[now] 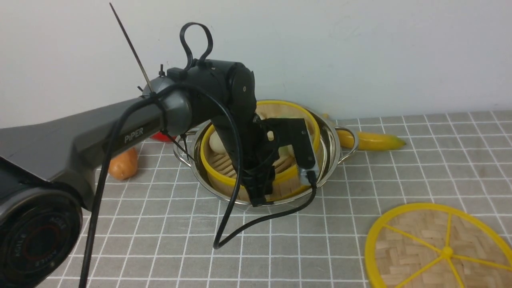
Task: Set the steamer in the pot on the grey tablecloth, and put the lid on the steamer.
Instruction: 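Place the bamboo steamer basket with dumplings into the steel pot with the left gripper, then move the gripper down to the bamboo steamer lid and grasp its center knob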
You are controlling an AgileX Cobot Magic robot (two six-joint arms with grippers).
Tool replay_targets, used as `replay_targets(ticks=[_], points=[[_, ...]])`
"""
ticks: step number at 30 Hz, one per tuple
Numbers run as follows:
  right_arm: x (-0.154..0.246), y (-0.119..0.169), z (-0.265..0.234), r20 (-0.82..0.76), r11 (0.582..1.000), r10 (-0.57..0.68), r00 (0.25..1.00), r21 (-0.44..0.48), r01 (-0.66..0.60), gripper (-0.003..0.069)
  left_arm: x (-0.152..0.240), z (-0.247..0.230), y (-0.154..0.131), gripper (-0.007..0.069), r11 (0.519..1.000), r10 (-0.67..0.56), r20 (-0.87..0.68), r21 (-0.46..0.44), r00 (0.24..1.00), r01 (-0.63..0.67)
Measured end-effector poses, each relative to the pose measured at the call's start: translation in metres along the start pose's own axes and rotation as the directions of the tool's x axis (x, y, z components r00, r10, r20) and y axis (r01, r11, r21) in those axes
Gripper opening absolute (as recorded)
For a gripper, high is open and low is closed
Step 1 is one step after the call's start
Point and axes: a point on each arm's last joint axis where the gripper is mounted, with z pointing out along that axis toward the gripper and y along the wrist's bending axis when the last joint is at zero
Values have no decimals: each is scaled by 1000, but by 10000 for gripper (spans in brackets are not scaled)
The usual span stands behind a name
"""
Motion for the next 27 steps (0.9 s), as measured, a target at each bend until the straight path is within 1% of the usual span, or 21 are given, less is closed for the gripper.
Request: replay_targets(ticks=[1,4,6,7,10,11,12,13,14,15,16,18,20,22,23,24,25,27], points=[[0,0,0,0,1000,0,1000,0,0,243,0,0,0,62,1000,0,0,0,1000,0],[0,0,0,0,1000,0,1000,0,0,243,0,0,0,105,1000,2,2,-4,1000,-2],[0,0,0,0,1000,0,1000,0,0,243,-1,-2,1,184,1000,4,9,-9,1000,-4],[0,0,0,0,1000,0,1000,0,0,243,-1,-2,1,193,1000,3,8,-9,1000,-3],[0,0,0,0,1000,0,1000,0,0,243,-2,-5,3,335,1000,1,18,-26,1000,0],[0,0,0,0,1000,0,1000,0,0,243,-3,-6,3,397,999,-5,21,-31,1000,6],[0,0,0,0,1000,0,1000,0,0,243,-3,-6,3,405,999,-5,21,-32,1000,6],[0,0,0,0,1000,0,1000,0,0,243,-5,-9,5,465,999,-24,28,-41,999,25],[0,0,0,0,1000,0,1000,0,0,243,-6,-13,7,497,998,-41,36,-51,999,43],[0,0,0,0,1000,0,1000,0,0,243,-6,-14,7,503,998,-45,36,-52,998,47],[0,0,0,0,1000,0,1000,0,0,243,-10,-28,10,540,993,-79,52,-78,996,83],[0,0,0,0,1000,0,1000,0,0,243,-12,-41,12,559,988,-109,63,-100,992,115],[0,0,0,0,1000,0,1000,0,0,243,-15,-75,16,575,970,-171,93,-160,981,184],[0,0,0,0,1000,0,1000,0,0,243,-14,-118,16,575,931,-256,122,-237,959,278],[0,0,0,0,1000,0,1000,0,0,243,-13,-132,16,575,911,-293,135,-261,946,320],[0,0,0,0,1000,0,1000,0,0,243,-11,-151,14,571,881,-332,158,-299,930,366],[0,0,0,0,1000,0,1000,0,0,243,-11,-153,14,570,876,-342,165,-299,925,378],[0,0,0,0,1000,0,1000,0,0,243,-7,-179,12,553,813,-417,223,-342,881,471]])
